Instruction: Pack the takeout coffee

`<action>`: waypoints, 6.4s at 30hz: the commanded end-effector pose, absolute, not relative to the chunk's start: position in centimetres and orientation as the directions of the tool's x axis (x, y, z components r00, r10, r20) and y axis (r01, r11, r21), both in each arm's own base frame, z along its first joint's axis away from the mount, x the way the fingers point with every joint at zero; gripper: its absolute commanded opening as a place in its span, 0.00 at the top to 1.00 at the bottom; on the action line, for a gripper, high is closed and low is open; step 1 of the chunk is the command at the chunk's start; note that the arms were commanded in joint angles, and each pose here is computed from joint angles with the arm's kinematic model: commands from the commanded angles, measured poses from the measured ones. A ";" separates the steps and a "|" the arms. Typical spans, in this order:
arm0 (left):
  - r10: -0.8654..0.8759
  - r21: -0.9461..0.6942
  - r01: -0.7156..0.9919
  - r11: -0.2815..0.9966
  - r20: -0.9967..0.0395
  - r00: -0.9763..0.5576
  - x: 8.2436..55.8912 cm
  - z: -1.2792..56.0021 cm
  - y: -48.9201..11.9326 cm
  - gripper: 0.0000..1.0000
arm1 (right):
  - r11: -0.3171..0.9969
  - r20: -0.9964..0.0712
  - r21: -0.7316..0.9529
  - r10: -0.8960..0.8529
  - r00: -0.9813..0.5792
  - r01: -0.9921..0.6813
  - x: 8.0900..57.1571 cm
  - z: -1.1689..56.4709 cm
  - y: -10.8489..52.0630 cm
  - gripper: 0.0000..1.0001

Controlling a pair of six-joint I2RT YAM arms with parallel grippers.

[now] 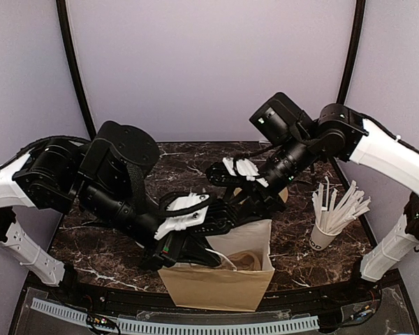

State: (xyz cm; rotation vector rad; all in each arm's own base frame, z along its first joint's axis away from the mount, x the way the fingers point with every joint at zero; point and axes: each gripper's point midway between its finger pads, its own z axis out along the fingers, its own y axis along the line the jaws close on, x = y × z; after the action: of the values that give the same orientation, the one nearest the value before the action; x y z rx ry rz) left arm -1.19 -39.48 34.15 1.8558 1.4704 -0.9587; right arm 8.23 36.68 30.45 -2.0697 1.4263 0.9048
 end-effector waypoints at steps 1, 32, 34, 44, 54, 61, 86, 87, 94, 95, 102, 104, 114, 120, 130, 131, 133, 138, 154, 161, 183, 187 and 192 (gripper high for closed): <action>0.491 0.144 0.978 -0.149 -0.848 0.199 0.8 37.3 -39.6 1.00 | -0.175 -0.778 -0.179 -0.577 0.248 -0.968 12.4 35.0 38.9 1.00; 0.429 0.591 0.752 0.291 -0.783 0.450 13.3 46.9 -39.8 0.78 | 0.217 -0.824 -0.420 -0.499 0.269 -0.881 24.5 43.1 36.5 1.00; 0.464 0.570 0.760 0.312 -0.790 0.401 14.1 44.7 -39.5 0.40 | 0.212 -0.811 -0.386 -0.543 0.220 -0.898 24.9 39.8 36.3 0.87; 0.419 0.341 0.924 0.174 -0.874 0.244 9.0 40.2 -36.5 0.01 | -0.004 -0.790 -0.209 -0.589 0.171 -0.978 18.4 35.5 32.4 0.01; 0.304 0.369 0.917 0.154 -0.900 0.312 7.7 44.2 -34.7 0.02 | 0.047 -0.791 -0.197 -0.597 0.130 -0.979 20.7 35.5 34.2 0.08; 0.241 0.382 0.725 0.573 -0.924 0.296 14.0 48.2 -29.9 0.02 | -0.066 -0.739 -0.124 -0.659 0.136 -0.990 19.3 32.1 37.8 0.15; 0.234 0.379 0.702 0.603 -0.925 0.298 14.3 46.6 -28.5 0.02 | -0.146 -0.724 -0.238 -0.632 0.275 -0.960 17.2 35.5 34.1 0.08; 0.237 0.382 0.700 0.603 -0.924 0.301 14.3 46.6 -28.5 0.02 | -0.171 -0.722 -0.247 -0.624 0.299 -0.954 16.4 35.3 34.0 0.03; 0.255 0.400 0.695 0.597 -0.916 0.308 14.5 46.2 -29.3 0.02 | -0.111 -0.733 -0.195 -0.644 0.220 -0.974 17.7 33.6 38.4 0.11; 0.259 0.402 0.694 0.597 -0.916 0.307 14.5 46.1 -29.4 0.02 | -0.093 -0.736 -0.188 -0.646 0.203 -0.978 18.4 33.6 39.1 0.14; 0.247 0.379 0.700 0.605 -0.925 0.288 14.5 46.0 -29.0 0.02 | -0.031 -0.739 -0.170 -0.657 0.149 -0.985 20.6 33.7 41.3 0.56; 0.234 0.371 0.698 0.613 -0.929 0.288 14.5 46.2 -28.6 0.02 | 0.029 -0.750 -0.211 -0.645 0.143 -0.977 22.2 34.8 41.0 1.00; 0.236 0.392 0.696 0.602 -0.920 0.313 14.4 45.8 -28.9 0.02 | 0.071 -0.822 -0.231 -0.547 0.155 -0.970 22.7 38.5 39.3 1.00; 0.238 0.398 0.697 0.596 -0.917 0.320 14.3 45.8 -29.0 0.02 | -0.150 -0.777 -0.112 -0.603 0.181 -0.982 16.3 33.9 39.0 1.00; 0.230 0.401 0.696 0.595 -0.915 0.331 14.2 46.1 -29.2 0.02 | -0.394 -0.745 0.029 -0.621 0.243 -0.919 7.9 32.5 36.1 1.00; 0.232 0.404 0.696 0.593 -0.914 0.333 14.2 46.1 -29.3 0.02 | -0.396 -0.740 0.032 -0.627 0.244 -0.918 7.8 32.2 35.9 1.00; 0.234 0.406 0.698 0.590 -0.913 0.334 14.2 46.1 -29.5 0.02 | -0.388 -0.731 0.032 -0.637 0.243 -0.921 8.0 31.7 35.7 1.00; 0.315 0.431 0.708 0.559 -0.901 0.299 14.4 44.2 -29.9 0.03 | -0.352 -0.733 -0.037 -0.627 0.265 -0.935 8.9 32.7 35.5 1.00; 0.602 0.363 0.930 -0.059 -0.730 0.324 7.3 30.4 -34.5 0.16 | -0.122 -0.759 -0.101 -0.633 0.156 -0.987 17.8 33.1 35.5 0.97; 0.529 0.524 0.852 0.010 -0.725 0.440 9.7 31.0 -37.9 0.10 | -0.112 -0.755 -0.094 -0.640 0.144 -0.989 18.4 32.9 35.7 0.97; 0.399 0.779 0.591 0.208 -0.620 0.676 13.7 46.6 -42.5 1.00 | 0.182 -0.874 -0.369 -0.403 0.273 -0.912 24.6 47.2 36.0 1.00; 0.391 0.797 0.567 0.209 -0.600 0.699 13.7 48.8 -42.8 1.00 | 0.206 -0.879 -0.402 -0.359 0.314 -0.892 24.6 49.9 35.9 1.00; 0.409 0.813 0.546 0.204 -0.578 0.707 14.0 49.3 -43.2 1.00 | 0.227 -0.871 -0.418 -0.376 0.317 -0.880 25.3 49.7 35.9 1.00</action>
State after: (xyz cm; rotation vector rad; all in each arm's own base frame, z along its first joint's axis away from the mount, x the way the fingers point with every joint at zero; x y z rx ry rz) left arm 13.59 -43.06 49.96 1.3728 0.8562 -0.1705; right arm 23.86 35.54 49.62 -1.4035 1.2581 0.5505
